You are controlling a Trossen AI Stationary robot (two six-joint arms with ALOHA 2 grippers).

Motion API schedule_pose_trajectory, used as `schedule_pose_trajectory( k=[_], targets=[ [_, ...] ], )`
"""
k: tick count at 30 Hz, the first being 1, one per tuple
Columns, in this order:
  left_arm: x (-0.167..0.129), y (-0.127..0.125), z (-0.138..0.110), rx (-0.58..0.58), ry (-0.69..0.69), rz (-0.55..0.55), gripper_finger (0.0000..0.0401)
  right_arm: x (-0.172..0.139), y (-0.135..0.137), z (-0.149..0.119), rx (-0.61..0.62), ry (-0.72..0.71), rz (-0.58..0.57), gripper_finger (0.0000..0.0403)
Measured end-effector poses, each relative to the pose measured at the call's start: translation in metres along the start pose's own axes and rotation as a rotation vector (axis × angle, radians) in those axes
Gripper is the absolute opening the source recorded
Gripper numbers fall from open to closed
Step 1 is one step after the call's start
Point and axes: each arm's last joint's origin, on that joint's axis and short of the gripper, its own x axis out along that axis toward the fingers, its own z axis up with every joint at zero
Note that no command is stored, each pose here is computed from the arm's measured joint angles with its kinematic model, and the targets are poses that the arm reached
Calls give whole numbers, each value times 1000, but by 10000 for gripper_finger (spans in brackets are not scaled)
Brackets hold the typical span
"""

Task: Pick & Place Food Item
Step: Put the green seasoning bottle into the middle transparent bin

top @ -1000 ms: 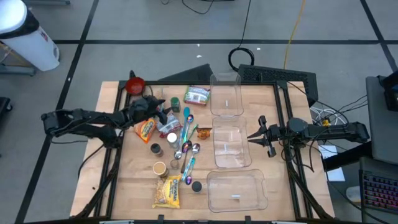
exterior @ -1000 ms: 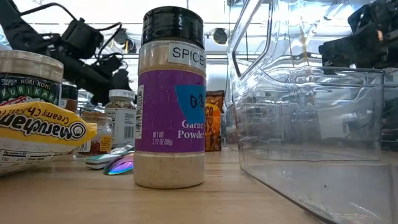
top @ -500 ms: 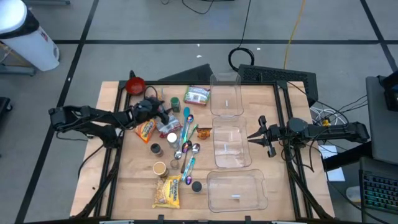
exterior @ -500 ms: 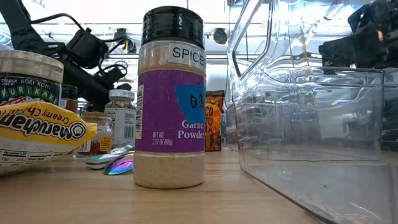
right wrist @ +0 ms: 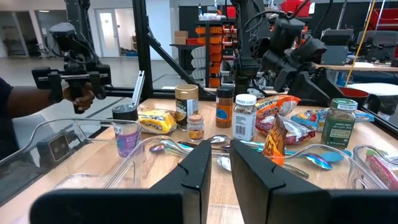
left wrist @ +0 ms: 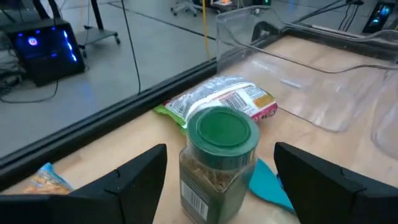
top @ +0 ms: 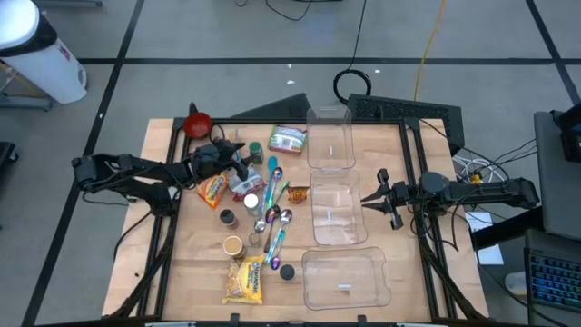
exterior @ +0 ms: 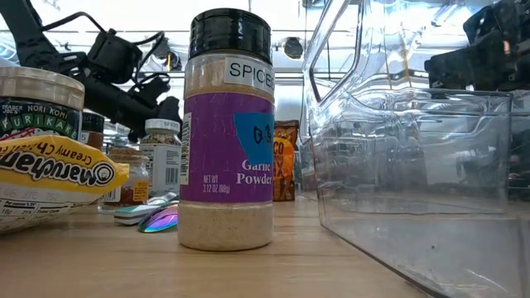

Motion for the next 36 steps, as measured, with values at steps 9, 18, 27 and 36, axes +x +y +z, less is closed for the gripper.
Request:
schedule_pose_trajectory(
  k=[9, 18, 27, 36],
  targets=[
    [-1, -3, 1, 37, -17, -14, 303, 0, 0, 0, 0, 0, 0, 50],
    [-1, -3, 3, 49, -35, 36, 303, 0, 0, 0, 0, 0, 0, 50],
    [3, -5, 2, 37, -23, 23, 310, 0, 0, 0, 0, 0, 0, 50],
    [31, -18, 9, 148, 6, 47, 312, 0, 0, 0, 0, 0, 0, 50]
  ],
)
